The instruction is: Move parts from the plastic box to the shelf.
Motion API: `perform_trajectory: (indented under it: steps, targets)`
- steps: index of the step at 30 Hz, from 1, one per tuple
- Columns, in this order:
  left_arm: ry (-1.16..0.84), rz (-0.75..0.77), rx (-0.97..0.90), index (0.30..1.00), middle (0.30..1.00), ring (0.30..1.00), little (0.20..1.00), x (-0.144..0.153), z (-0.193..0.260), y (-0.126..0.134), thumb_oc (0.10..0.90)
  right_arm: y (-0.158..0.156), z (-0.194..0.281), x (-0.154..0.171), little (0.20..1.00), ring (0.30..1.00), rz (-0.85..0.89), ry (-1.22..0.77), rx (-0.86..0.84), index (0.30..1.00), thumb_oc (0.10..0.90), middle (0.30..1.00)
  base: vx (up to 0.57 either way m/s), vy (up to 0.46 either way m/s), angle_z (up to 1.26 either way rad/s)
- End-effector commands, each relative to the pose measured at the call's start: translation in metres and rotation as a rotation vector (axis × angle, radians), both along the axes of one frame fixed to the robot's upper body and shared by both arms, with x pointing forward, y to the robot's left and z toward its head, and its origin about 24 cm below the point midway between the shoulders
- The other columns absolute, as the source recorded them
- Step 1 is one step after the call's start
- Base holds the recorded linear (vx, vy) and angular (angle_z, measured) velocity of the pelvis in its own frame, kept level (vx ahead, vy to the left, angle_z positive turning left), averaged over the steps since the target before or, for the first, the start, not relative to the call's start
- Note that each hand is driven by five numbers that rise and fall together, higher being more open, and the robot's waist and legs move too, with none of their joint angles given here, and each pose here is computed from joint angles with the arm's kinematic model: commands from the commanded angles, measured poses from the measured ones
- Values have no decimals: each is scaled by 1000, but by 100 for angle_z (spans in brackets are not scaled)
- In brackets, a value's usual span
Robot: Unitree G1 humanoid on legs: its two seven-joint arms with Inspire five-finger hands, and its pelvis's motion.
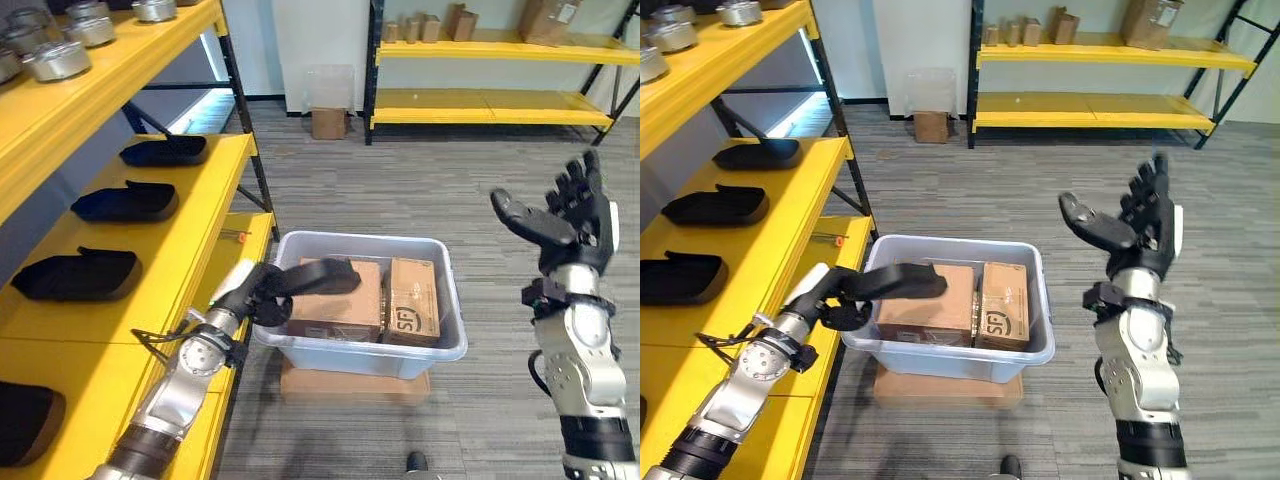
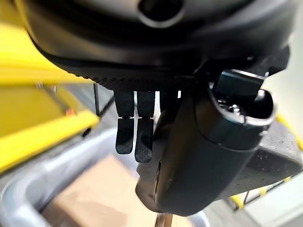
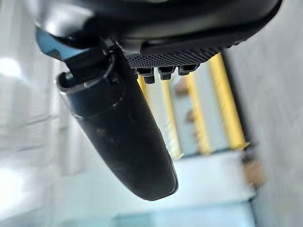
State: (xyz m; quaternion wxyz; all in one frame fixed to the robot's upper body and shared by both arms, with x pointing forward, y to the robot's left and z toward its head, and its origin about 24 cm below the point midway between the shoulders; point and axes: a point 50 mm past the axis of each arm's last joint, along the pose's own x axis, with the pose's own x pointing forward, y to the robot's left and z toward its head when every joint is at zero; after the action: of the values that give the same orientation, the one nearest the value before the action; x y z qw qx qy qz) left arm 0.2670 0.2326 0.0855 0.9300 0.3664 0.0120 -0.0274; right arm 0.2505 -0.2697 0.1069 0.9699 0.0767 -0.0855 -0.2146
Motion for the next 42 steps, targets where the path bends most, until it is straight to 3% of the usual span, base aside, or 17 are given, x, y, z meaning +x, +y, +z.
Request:
perform_trajectory:
  steps: [1, 7, 17, 22, 27, 35, 42]
  targets:
    - [-604, -78, -12, 300, 300, 300, 300, 0, 111, -3, 400, 6, 29, 8, 1000, 1000, -6, -124, -124, 1000, 900, 1000, 25, 62, -9]
    - [-809, -31, -37, 300, 300, 300, 300, -12, 145, 8, 400, 15, -4, 5, 1000, 1000, 36, 4, -178, 1000, 900, 1000, 8, 41, -2]
    - [-858, -71, -74, 300, 300, 300, 300, -18, 149, -6, 400, 33, -13, 9, 1000, 1000, 59, 26, -158, 1000, 900, 1000, 2, 35, 2]
    - [-892, -70, -88, 300, 300, 300, 300, -30, 141, -6, 400, 30, 21, 0, 1000, 1000, -233, -158, -399, 1000, 900, 1000, 31, 98, 13]
    - [-895, -84, -101, 300, 300, 300, 300, -36, 139, -9, 400, 35, 56, -10, 1000, 1000, -348, -348, -553, 1000, 900, 1000, 5, 79, 11]
    - [-883, -176, -152, 300, 300, 300, 300, -32, 141, -27, 400, 40, 68, -22, 1000, 1000, -310, -419, -610, 1000, 900, 1000, 11, -2, 84]
    - [-910, -81, -151, 300, 300, 300, 300, -33, 133, -21, 400, 52, 73, -11, 1000, 1000, -195, -446, -632, 1000, 900, 1000, -41, -76, 63]
